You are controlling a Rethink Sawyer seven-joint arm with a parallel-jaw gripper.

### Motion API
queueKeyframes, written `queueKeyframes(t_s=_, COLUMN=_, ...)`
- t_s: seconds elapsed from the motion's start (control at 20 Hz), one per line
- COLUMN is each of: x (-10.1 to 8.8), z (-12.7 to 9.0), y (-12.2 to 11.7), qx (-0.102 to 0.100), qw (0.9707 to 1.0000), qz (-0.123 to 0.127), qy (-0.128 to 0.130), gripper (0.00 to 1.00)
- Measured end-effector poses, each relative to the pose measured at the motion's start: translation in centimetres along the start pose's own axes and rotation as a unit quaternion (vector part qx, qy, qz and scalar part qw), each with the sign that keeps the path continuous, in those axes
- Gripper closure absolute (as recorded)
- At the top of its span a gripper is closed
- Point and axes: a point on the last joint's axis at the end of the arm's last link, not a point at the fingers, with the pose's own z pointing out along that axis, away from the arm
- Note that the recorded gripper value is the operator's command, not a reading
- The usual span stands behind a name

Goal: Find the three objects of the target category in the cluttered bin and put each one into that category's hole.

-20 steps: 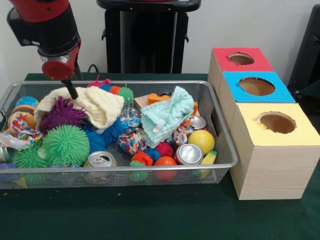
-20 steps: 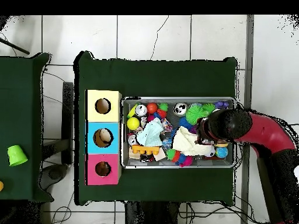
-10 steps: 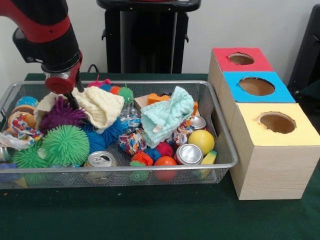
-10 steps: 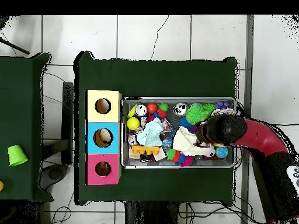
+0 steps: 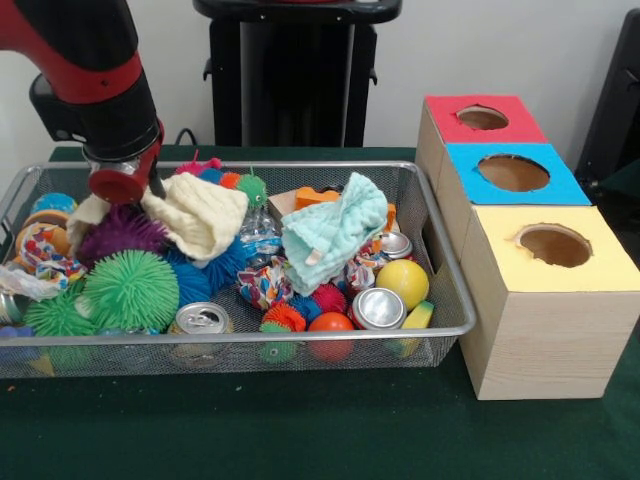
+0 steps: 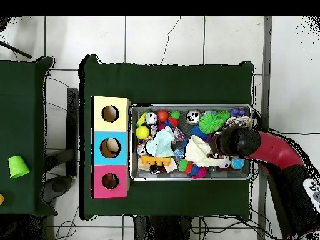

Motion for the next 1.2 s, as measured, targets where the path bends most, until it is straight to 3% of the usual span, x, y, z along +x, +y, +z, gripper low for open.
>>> queueKeyframes(t_s=0.35, x=0.7, z=1.2, y=0.2, qx=0.014, qw=0.9999, qz=0.009, qy=0.002, gripper=0.0)
queueKeyframes(t_s=1.1, x=0.7, z=1.4, y=0.5, qx=0.044, qw=0.9984, qz=0.036, qy=-0.009, gripper=0.0)
queueKeyframes(t_s=1.15, x=0.8, z=1.5, y=0.7, qx=0.043, qw=0.9982, qz=0.042, qy=-0.009, gripper=1.0)
queueKeyframes(t_s=1.2, x=0.8, z=1.6, y=0.7, qx=0.042, qw=0.9982, qz=0.042, qy=-0.009, gripper=1.0)
